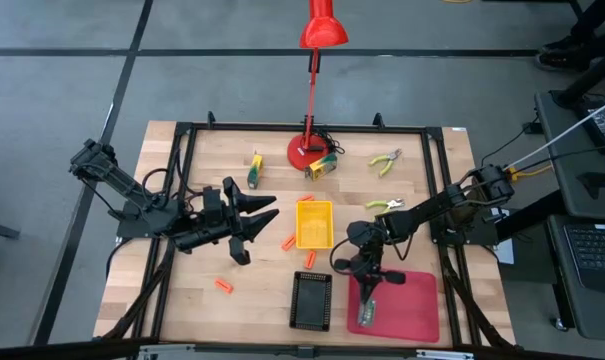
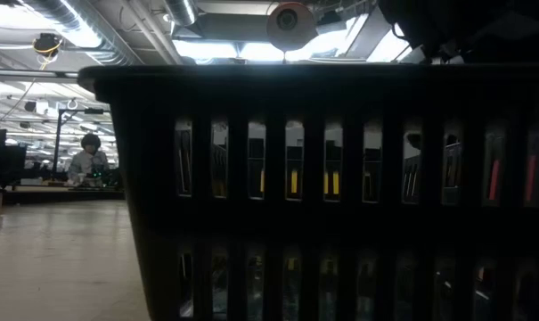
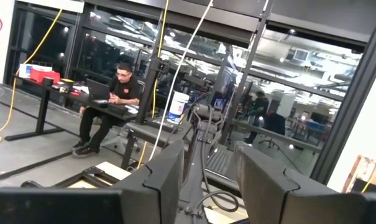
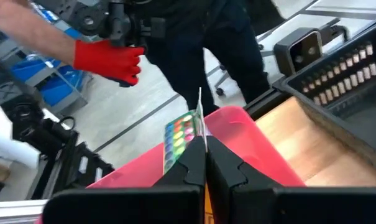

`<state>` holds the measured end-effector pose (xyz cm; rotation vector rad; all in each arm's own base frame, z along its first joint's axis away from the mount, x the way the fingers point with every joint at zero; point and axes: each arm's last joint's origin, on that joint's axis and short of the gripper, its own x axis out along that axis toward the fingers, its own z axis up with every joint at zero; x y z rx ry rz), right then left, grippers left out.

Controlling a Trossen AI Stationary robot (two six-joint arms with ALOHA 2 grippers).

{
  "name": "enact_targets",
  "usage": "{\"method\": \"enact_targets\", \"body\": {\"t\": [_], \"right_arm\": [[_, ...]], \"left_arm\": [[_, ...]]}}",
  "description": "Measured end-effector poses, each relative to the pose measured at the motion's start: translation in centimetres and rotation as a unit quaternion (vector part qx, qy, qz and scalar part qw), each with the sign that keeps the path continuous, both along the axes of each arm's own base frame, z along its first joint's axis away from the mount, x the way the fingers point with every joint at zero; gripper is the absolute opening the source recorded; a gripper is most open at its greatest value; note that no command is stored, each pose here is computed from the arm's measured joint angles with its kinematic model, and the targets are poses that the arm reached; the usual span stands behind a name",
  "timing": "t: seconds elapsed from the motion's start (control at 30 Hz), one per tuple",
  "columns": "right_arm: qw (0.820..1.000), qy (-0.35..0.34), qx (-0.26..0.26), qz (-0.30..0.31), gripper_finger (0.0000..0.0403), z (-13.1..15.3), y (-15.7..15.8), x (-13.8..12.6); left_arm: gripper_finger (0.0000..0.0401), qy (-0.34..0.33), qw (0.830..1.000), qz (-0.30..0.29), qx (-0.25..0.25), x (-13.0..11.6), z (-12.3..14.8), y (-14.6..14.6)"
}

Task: Pick & Place School Supplies
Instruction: Put the yellow crayon box into the pink bin

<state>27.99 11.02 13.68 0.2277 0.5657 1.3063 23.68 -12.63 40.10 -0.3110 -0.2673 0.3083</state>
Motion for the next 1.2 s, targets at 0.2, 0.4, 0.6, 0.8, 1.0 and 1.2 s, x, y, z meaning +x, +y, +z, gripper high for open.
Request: {"method": "enact_targets", "body": {"t": [0.2, 0.4, 0.6, 0.8, 1.0, 1.2], "right_arm": [[0.999, 0.025, -0.008, -0.032, 0.0009, -0.1, -0.5, 0.2], [0.997, 0.056, -0.006, -0.058, 0.0037, -0.2, -0.9, 0.4], [0.994, 0.088, -0.001, -0.068, 0.0051, -0.2, -0.8, 0.4], [0.992, 0.106, 0.003, -0.067, 0.0071, -0.1, -0.4, 0.3], [0.990, 0.127, 0.007, -0.066, 0.0100, -0.1, 0.1, 0.1], [0.987, 0.147, 0.013, -0.067, 0.0135, 0.0, 0.4, 0.0]], "left_arm": [[0.0138, -0.001, 1.000, -0.006, 0.002, 0.0, 0.0, 0.0], [0.0138, -0.002, 1.000, -0.010, 0.002, 0.0, 0.0, -0.1], [0.0138, -0.003, 1.000, -0.015, -0.001, -0.1, 0.0, -0.3], [0.0138, -0.002, 1.000, -0.011, -0.003, -0.2, 0.0, -0.4], [0.0138, -0.001, 1.000, -0.010, -0.004, -0.2, 0.0, -0.4], [0.0138, -0.001, 1.000, -0.009, -0.004, -0.2, 0.0, -0.4]]}}
